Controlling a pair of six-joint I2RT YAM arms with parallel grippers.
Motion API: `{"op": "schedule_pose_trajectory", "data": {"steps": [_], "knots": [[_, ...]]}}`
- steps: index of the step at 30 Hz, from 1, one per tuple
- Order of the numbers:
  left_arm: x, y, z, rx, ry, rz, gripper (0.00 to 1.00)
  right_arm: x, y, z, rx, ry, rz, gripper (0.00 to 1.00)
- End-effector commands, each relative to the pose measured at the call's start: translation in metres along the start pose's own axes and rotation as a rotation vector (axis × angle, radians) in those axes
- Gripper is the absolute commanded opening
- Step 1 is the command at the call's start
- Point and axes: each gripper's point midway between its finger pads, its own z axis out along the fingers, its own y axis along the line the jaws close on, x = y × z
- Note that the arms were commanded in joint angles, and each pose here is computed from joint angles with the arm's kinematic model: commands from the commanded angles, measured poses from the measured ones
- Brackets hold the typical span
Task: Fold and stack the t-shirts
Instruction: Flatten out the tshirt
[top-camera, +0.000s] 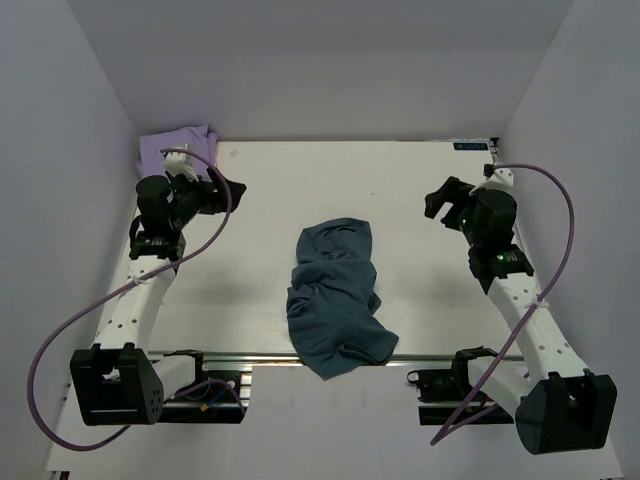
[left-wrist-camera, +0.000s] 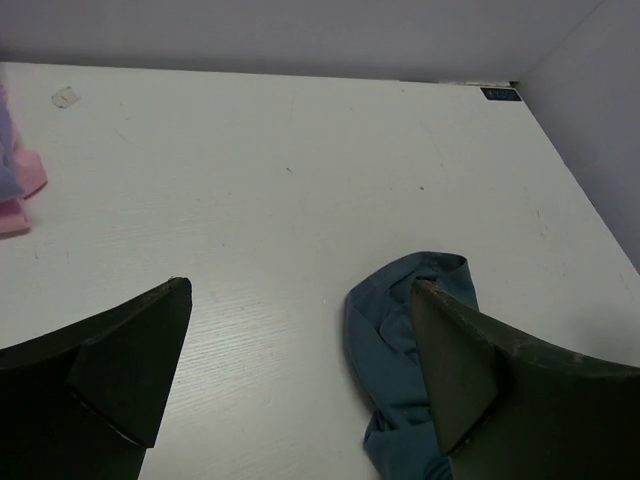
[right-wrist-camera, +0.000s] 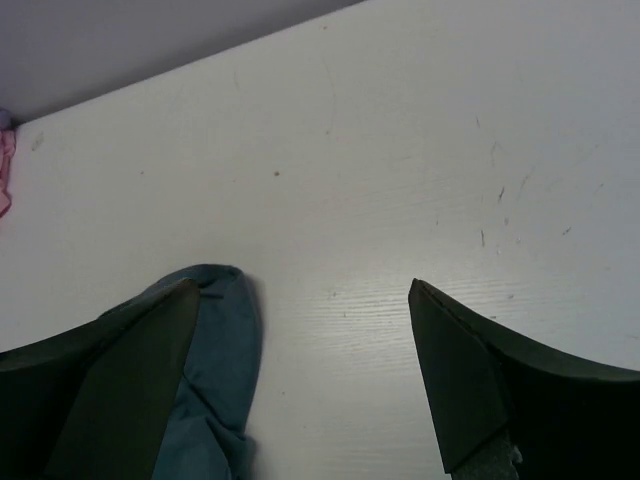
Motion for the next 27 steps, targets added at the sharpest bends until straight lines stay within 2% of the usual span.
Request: {"op": "schedule_pose_trajectory", "data": {"steps": [1, 5, 8, 9, 11, 12, 13, 15, 17, 19, 20, 23, 25, 27], "knots": [[0.002, -0.007, -0.008, 0.016, 0.015, 0.017, 1.00, 0.016, 0.002, -0.007, -0.023, 0.063, 0.012, 0.90], [0.025, -0.012, 0.002, 0.099, 0.095, -0.004, 1.00, 0.016, -0.001, -0.011, -0.013, 0.018, 0.055, 0.90], [0.041, -0.017, 0.016, 0.168, 0.146, -0.042, 1.00, 0.021, 0.003, -0.011, -0.069, 0.016, -0.053, 0.90], [0.051, -0.020, 0.022, 0.191, 0.174, -0.052, 1.00, 0.027, 0.013, -0.013, -0.129, 0.044, -0.065, 0.90], [0.066, -0.020, 0.035, 0.186, 0.245, -0.047, 1.00, 0.040, 0.012, -0.011, -0.133, 0.120, -0.084, 0.90], [0.079, -0.016, 0.047, 0.175, 0.292, -0.048, 1.00, 0.042, 0.024, -0.013, -0.203, 0.151, -0.092, 0.90], [0.092, -0.019, 0.054, 0.147, 0.329, -0.037, 1.00, 0.063, 0.021, -0.007, -0.201, 0.246, -0.090, 0.90], [0.108, -0.027, 0.065, 0.149, 0.383, -0.025, 0.97, 0.066, 0.036, -0.006, -0.280, 0.284, -0.099, 0.90], [0.142, -0.036, 0.077, 0.132, 0.480, -0.015, 0.96, 0.089, 0.048, 0.000, -0.336, 0.374, -0.090, 0.90], [0.151, -0.036, 0.091, 0.088, 0.515, 0.005, 0.94, 0.090, 0.047, 0.008, -0.337, 0.400, -0.077, 0.90], [0.176, -0.037, 0.097, 0.073, 0.579, 0.006, 0.93, 0.093, 0.052, 0.013, -0.347, 0.412, -0.084, 0.90], [0.196, -0.045, 0.110, 0.056, 0.657, 0.032, 0.88, 0.109, 0.058, 0.027, -0.351, 0.464, -0.076, 0.89], [0.213, -0.046, 0.120, 0.052, 0.698, 0.037, 0.82, 0.107, 0.065, 0.036, -0.358, 0.467, -0.086, 0.87], [0.224, -0.048, 0.125, 0.033, 0.715, 0.045, 0.72, 0.131, 0.064, 0.048, -0.331, 0.535, -0.092, 0.87]]}}
